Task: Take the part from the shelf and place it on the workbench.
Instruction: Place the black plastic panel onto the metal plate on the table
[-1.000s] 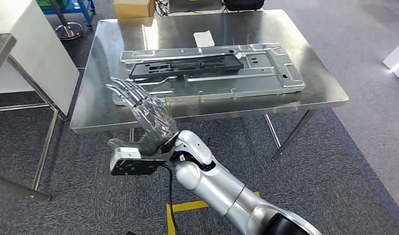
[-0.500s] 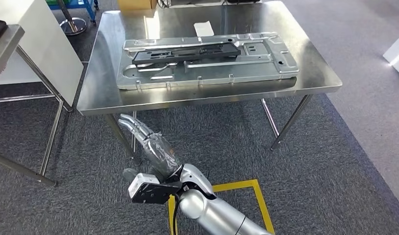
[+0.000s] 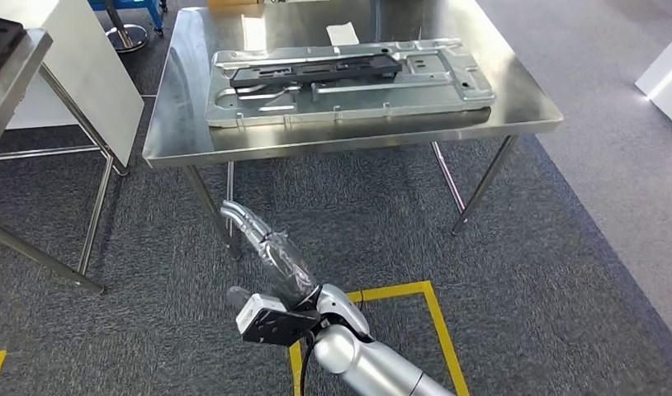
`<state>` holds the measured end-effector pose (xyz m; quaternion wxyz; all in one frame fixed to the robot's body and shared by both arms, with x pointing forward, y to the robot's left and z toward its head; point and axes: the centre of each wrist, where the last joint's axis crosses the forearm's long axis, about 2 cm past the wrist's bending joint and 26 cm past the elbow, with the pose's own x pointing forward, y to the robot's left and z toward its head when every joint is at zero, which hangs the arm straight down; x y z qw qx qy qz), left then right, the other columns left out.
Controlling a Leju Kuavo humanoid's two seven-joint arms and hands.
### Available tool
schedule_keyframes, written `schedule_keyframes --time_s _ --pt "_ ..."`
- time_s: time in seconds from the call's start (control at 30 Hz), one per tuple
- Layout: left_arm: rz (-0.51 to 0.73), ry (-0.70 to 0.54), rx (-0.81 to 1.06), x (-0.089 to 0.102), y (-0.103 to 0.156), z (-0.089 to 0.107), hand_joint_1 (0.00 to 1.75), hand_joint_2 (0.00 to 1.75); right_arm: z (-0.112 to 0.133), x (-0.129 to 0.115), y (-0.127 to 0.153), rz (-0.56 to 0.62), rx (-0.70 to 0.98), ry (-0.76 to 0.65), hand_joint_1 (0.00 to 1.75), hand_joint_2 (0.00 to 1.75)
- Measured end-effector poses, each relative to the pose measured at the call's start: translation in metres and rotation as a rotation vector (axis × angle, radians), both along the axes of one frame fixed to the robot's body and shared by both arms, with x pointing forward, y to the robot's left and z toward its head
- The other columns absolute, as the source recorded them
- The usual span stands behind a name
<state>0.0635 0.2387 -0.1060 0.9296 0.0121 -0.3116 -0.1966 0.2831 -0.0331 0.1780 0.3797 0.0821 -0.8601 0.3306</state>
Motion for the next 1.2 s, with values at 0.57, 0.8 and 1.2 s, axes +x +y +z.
schedule_keyframes --time_s 0.57,0.8,1.2 --pt "0.025 -0.011 -0.011 -0.004 0.001 -0.001 0.00 0.00 -0.033 -0.013 -0.014 -0.022 0.007 0.078 0.00 0.00" --pt "0.082 -0.003 -0.018 -0.014 0.002 -0.002 0.00 0.00 -0.062 -0.039 -0.038 -0.046 0.155 0.161 0.00 0.00" --pt "0.106 -0.007 -0.006 -0.015 0.003 -0.002 0.00 0.00 -0.051 -0.058 -0.058 -0.079 0.180 0.058 0.00 0.00"
